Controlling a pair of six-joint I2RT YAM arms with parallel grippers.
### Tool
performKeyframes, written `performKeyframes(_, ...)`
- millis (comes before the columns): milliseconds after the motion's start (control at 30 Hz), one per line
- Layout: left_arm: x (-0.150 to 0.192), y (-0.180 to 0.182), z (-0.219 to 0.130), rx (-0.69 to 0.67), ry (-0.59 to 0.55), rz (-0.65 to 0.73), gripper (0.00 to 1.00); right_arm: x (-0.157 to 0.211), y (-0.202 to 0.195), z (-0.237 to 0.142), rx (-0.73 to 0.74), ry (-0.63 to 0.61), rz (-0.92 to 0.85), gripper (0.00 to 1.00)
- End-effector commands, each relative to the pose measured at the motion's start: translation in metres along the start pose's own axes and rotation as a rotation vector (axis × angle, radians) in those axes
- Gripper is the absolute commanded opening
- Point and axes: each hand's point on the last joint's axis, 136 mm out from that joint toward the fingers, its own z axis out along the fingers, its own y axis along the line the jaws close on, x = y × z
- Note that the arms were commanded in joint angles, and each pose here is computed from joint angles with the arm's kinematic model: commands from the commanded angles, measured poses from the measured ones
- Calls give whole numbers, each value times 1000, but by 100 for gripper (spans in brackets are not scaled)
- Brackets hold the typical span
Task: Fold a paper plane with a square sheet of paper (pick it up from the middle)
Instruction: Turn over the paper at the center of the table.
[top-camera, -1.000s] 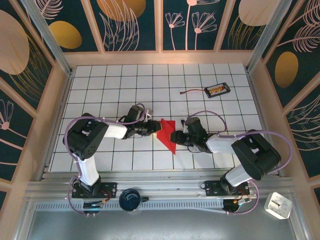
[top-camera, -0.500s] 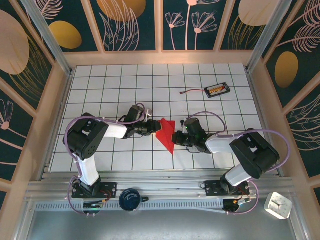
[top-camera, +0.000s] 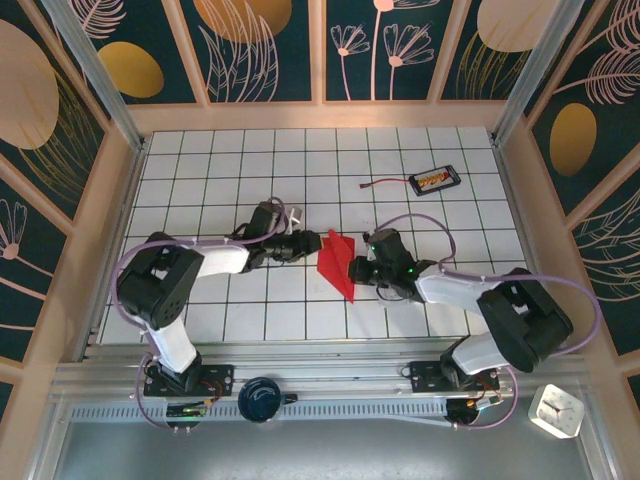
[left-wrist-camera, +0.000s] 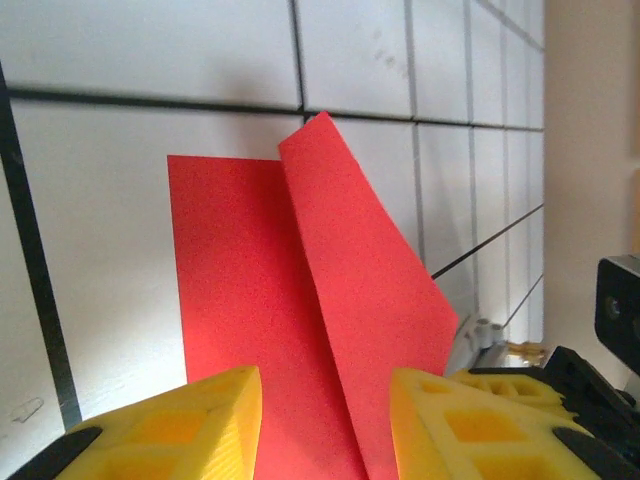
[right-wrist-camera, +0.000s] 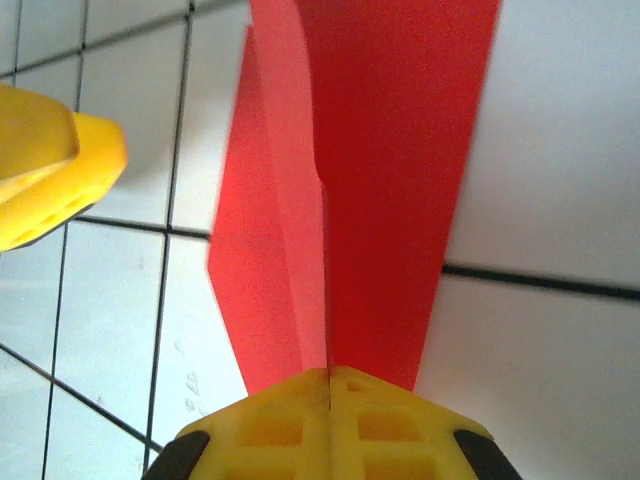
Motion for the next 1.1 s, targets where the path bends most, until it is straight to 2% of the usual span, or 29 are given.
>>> performKeyframes(0,-33,-22,-31,18,-114,53,39,-26,-13,-25,183,-51,-112,0)
performKeyframes(167,-57,-18,-63,-30,-213,73,40,-61,-30,-62,470,-127,-244,0)
performKeyframes(333,-65,-9,-76,-52,-253,57,41,-90,-40,-99,776,-209,-350,0)
performKeyframes(433,-68,-2,-79,-63,-260,39,41,-94,-44,-107,921,-207,-409,0)
performKeyframes(567,-73,12,-84,-88,-283,15,41,-82,-49,-99,1073,-151,-483,0)
performKeyframes(767,-84,35,-93,-134,-318,-20,41,-57,-42,-69,1199,-73,-582,0)
performKeyframes(1067,-97,52,-102,-200,-361,-19,42,-12,-6,-4,1148,16,-683,0)
